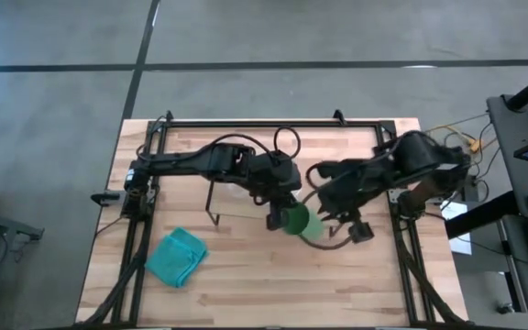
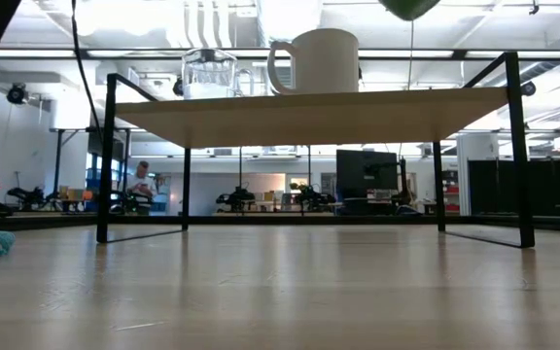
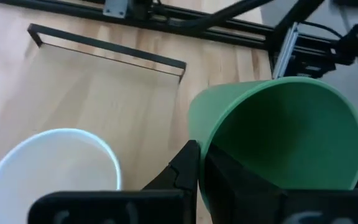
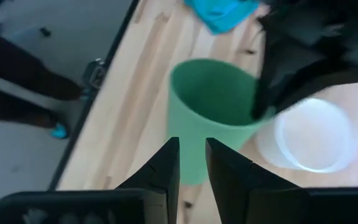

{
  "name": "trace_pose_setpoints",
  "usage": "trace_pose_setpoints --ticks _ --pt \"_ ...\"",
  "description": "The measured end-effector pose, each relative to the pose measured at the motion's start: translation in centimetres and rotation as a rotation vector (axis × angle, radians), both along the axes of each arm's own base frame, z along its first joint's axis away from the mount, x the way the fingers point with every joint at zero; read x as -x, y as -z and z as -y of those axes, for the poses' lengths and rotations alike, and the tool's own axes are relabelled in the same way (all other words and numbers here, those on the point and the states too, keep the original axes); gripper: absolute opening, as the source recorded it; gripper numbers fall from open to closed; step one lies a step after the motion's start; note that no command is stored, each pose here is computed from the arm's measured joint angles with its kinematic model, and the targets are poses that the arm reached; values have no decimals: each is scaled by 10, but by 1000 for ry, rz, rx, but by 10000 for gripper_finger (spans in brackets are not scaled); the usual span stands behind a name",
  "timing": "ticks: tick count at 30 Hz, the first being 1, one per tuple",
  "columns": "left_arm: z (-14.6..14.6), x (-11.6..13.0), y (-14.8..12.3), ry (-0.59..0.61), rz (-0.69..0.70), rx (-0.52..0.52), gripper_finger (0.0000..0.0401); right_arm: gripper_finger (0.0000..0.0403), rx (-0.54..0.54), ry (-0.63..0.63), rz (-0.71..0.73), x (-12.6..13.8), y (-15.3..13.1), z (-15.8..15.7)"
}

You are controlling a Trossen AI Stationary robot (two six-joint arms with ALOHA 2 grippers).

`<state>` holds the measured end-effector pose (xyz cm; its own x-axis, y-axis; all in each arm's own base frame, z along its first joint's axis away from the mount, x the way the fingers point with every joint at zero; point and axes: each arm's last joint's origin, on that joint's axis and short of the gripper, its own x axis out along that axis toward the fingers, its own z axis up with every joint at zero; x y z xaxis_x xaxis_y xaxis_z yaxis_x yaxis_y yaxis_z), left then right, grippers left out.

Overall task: Stack small to large cups/mugs on shelf
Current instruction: Move the green cup to the bottom middle of the table

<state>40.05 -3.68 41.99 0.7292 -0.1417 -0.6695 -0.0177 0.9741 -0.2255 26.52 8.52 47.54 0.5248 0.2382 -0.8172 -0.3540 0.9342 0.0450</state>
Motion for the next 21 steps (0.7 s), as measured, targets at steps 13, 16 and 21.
trace_pose_setpoints --ticks 13,16,21 --pt "20 18 29 96 -353 56 0 104 -109 -11 -70 -39 24 -18" --pt "28 21 32 118 -389 56 0 104 -91 -20 -107 -49 34 -22" --pt "34 20 33 132 -385 58 0 105 -77 -105 -44 -69 46 -42"
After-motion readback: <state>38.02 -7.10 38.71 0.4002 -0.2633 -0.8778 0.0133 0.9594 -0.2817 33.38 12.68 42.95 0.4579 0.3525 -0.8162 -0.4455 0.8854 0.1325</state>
